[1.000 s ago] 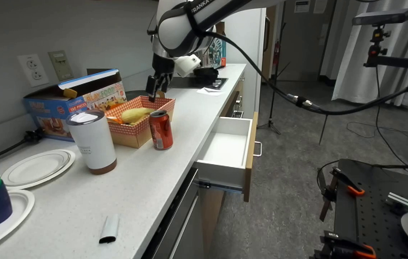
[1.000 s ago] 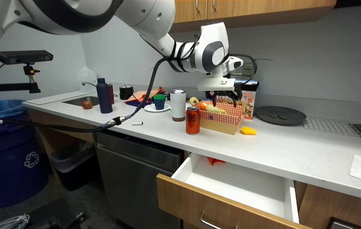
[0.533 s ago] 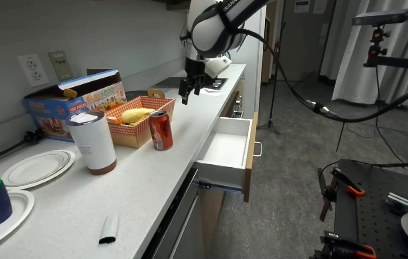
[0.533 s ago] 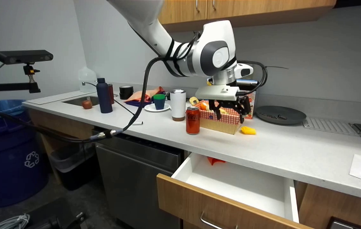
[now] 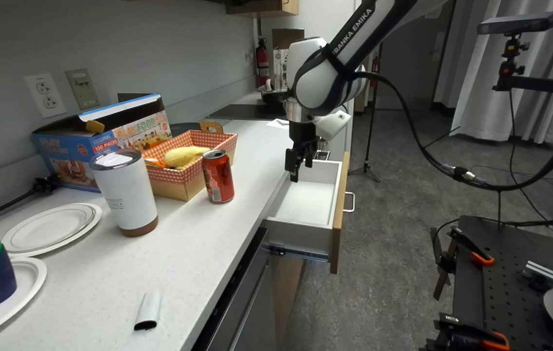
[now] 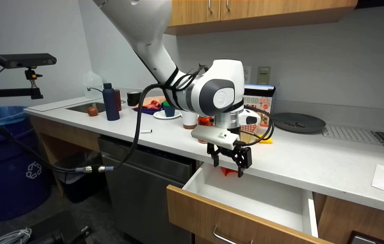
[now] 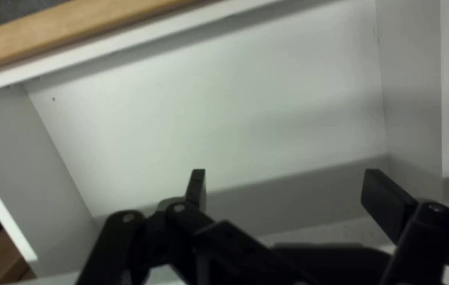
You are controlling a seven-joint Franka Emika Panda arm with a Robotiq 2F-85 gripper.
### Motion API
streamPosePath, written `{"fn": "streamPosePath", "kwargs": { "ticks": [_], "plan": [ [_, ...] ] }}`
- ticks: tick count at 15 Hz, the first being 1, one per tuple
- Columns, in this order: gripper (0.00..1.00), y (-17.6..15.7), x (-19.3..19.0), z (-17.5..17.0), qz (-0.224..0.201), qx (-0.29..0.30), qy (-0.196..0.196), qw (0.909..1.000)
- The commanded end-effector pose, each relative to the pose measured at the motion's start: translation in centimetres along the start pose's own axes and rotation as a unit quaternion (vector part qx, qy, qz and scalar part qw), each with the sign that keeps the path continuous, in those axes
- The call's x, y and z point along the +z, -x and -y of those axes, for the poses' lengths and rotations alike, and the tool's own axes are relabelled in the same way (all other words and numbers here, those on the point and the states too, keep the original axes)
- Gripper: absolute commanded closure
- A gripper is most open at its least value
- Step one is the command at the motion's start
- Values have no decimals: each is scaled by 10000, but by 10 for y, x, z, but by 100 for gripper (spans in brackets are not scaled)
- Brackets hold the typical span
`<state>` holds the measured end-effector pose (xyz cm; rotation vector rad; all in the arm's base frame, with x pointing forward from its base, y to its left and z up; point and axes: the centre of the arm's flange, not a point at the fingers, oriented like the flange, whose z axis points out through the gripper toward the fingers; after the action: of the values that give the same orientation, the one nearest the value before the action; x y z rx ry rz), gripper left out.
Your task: Open the drawer, remove all the objects and put them in the box, and then close the drawer
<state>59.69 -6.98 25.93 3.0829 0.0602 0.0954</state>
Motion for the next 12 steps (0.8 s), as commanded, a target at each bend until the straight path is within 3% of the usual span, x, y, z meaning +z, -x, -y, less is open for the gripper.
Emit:
{"fn": "streamPosePath", "kwargs": {
  "ticks": [1, 5, 12],
  "plan": [
    [0, 32, 22, -15, 344, 267, -209, 9988],
    [0, 54, 47, -37, 741, 461, -209, 9960],
    [0, 60, 72, -55, 889, 514, -260, 9944]
  ]
}}
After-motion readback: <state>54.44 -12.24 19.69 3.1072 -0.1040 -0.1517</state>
